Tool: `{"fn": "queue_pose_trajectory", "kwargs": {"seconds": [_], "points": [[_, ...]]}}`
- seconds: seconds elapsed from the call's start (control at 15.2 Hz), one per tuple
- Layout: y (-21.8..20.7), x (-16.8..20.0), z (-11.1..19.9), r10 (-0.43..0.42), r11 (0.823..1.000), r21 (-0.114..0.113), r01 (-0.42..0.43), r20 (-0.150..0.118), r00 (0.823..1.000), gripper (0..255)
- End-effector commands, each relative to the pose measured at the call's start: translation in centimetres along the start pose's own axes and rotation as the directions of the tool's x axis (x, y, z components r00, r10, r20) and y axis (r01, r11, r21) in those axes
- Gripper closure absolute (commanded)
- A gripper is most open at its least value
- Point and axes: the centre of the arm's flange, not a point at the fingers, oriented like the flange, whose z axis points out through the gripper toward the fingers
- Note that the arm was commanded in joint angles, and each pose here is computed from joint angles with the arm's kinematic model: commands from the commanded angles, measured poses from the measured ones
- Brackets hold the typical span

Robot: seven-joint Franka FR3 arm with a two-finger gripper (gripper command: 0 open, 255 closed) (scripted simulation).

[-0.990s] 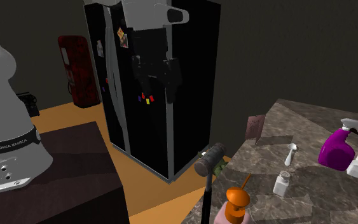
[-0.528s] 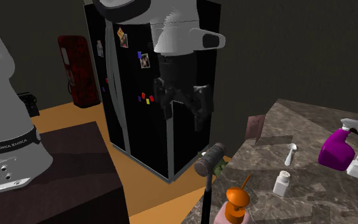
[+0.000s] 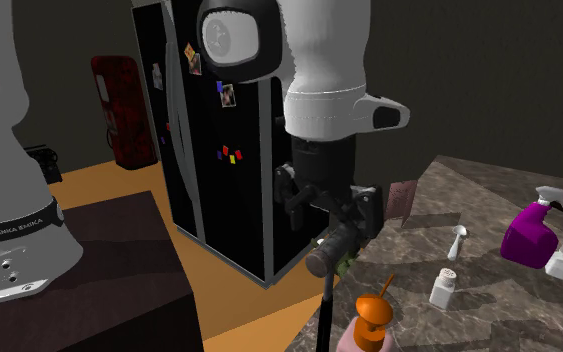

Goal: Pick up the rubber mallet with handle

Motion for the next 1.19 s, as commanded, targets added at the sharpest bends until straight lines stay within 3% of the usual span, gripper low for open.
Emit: {"fn": "queue_pose_trajectory", "kwargs": {"seconds": [0.0, 0.4, 0.46, 1.12], "points": [[0.3, -0.2, 0.9, -0.001, 1.000, 0.000, 0.001, -0.001, 1.000, 0], [0.2, -0.4, 3.3, -0.001, 1.000, 0.000, 0.001, -0.001, 1.000, 0], [0.2, -0.4, 3.3, -0.001, 1.000, 0.000, 0.001, -0.001, 1.000, 255], [0.2, -0.4, 2.8, -0.001, 1.000, 0.000, 0.001, -0.001, 1.000, 255]]}}
